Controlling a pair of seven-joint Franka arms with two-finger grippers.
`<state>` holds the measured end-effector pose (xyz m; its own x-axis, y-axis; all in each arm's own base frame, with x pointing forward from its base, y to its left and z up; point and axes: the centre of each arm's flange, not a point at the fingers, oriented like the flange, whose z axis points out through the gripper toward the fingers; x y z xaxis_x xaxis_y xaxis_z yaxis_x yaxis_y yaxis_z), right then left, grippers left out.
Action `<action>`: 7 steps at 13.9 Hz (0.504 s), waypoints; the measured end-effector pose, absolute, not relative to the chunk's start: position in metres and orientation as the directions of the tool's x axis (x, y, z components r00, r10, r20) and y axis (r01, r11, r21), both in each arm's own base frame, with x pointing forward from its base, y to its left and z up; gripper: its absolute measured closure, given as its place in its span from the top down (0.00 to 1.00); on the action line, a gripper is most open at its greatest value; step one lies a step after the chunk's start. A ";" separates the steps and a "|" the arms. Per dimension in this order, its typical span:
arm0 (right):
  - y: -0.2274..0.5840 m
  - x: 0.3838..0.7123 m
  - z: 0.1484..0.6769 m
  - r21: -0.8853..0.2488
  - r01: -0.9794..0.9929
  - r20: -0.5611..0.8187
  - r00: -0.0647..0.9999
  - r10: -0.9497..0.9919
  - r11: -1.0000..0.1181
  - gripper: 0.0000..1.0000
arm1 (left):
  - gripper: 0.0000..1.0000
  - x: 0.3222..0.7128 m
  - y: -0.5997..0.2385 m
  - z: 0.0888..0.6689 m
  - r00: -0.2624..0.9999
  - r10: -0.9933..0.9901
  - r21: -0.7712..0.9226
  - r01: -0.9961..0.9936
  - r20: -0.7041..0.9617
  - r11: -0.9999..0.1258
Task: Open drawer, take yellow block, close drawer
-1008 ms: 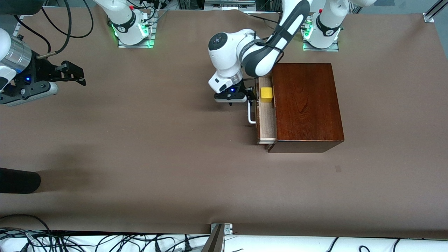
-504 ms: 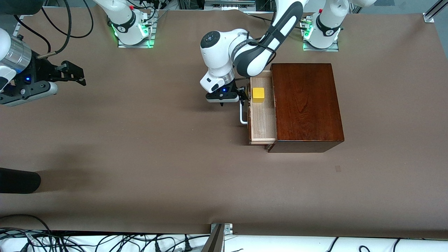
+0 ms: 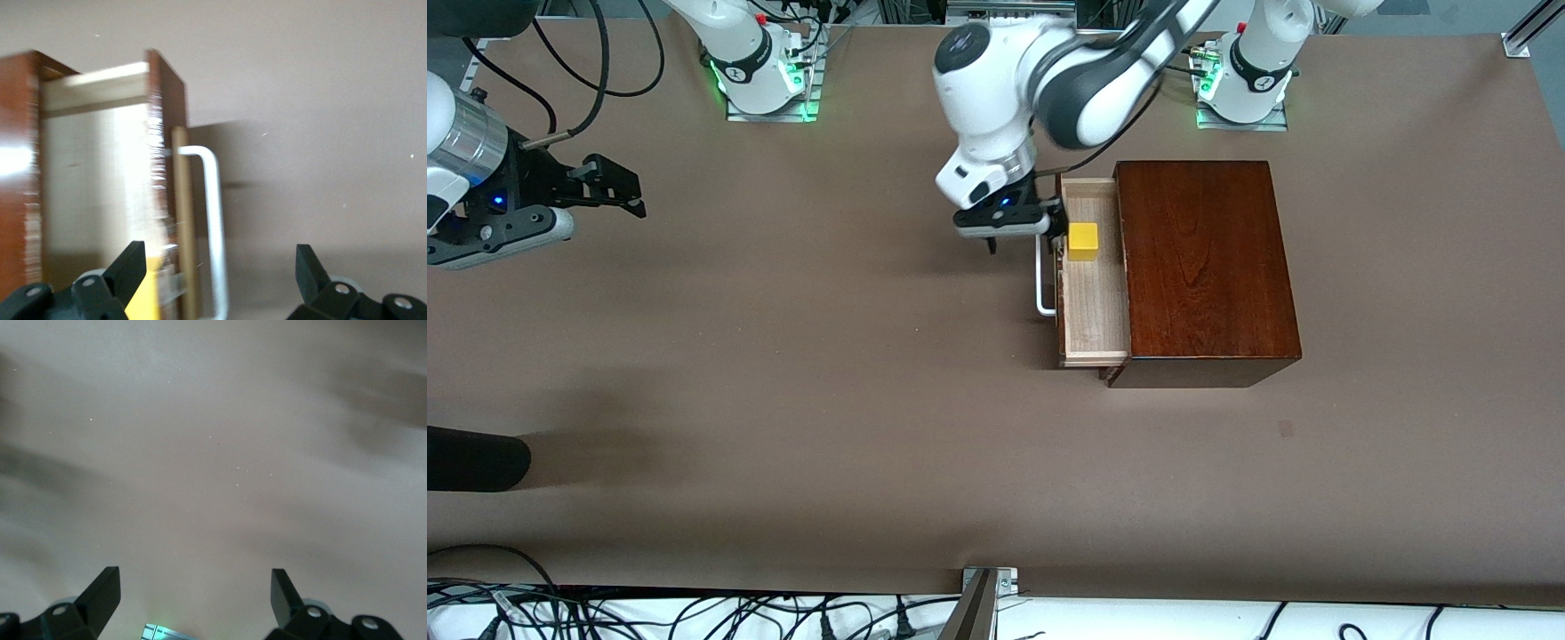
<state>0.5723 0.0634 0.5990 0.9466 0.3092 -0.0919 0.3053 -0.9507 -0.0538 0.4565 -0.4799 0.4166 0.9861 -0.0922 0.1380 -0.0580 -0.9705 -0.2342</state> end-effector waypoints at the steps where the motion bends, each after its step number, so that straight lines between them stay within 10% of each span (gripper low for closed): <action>1: 0.066 0.572 0.599 -0.054 0.311 -0.092 0.945 0.314 -0.949 1.00 | 1.00 0.469 -0.455 0.445 0.990 -0.082 -0.210 -0.057 0.113 -0.976; 7: 0.135 0.561 0.595 -0.066 0.453 -0.097 0.884 0.458 -0.889 1.00 | 1.00 0.512 -0.294 0.568 0.998 -0.058 -0.160 -0.053 0.026 -0.986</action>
<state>0.5610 0.1350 0.5951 0.8836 0.4580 -0.0969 0.4535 -0.8888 -0.0663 0.5119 -0.2941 0.5681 0.9980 -0.0582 0.0257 -0.0533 -0.9856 -0.1602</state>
